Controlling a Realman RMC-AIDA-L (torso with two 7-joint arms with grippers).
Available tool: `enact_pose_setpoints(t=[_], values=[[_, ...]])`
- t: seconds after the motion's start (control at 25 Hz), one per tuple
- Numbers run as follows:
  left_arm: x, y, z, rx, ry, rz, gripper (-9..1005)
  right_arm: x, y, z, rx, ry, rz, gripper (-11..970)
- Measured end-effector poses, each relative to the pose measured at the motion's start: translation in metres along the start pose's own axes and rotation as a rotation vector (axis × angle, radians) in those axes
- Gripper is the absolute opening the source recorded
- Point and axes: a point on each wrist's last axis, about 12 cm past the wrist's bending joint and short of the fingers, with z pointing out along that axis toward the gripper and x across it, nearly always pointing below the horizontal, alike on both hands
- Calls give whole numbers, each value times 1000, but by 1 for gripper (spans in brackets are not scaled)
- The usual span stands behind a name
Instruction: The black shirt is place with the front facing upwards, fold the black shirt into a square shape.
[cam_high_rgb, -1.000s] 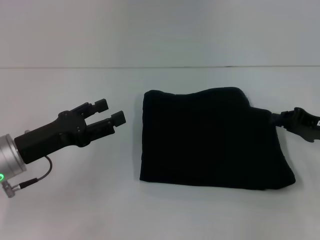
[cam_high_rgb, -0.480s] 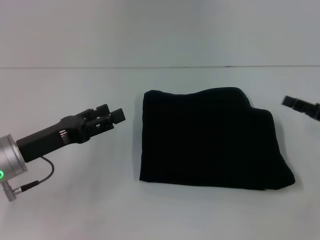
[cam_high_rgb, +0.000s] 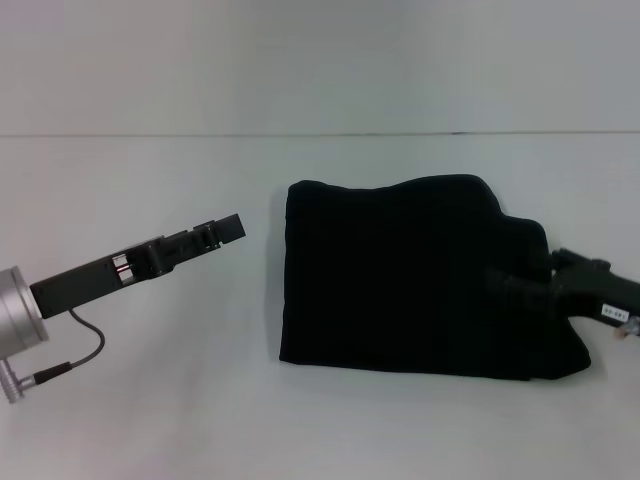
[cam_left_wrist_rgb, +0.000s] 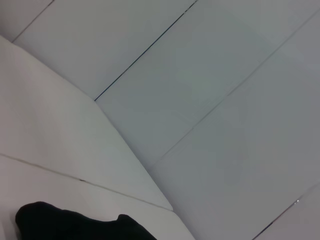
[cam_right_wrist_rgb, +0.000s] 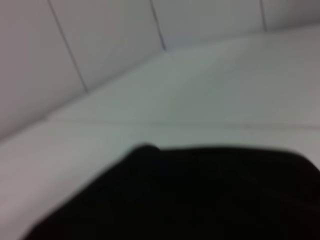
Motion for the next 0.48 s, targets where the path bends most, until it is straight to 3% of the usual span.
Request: enact_pose_setpoints(t=[0.24, 0.48], values=[[-3, 2, 5, -21, 27, -105, 873, 13, -5, 9, 100, 78, 6, 899], [-12, 6, 22, -86, 140, -261, 872, 7, -6, 3, 79, 52, -24, 914]])
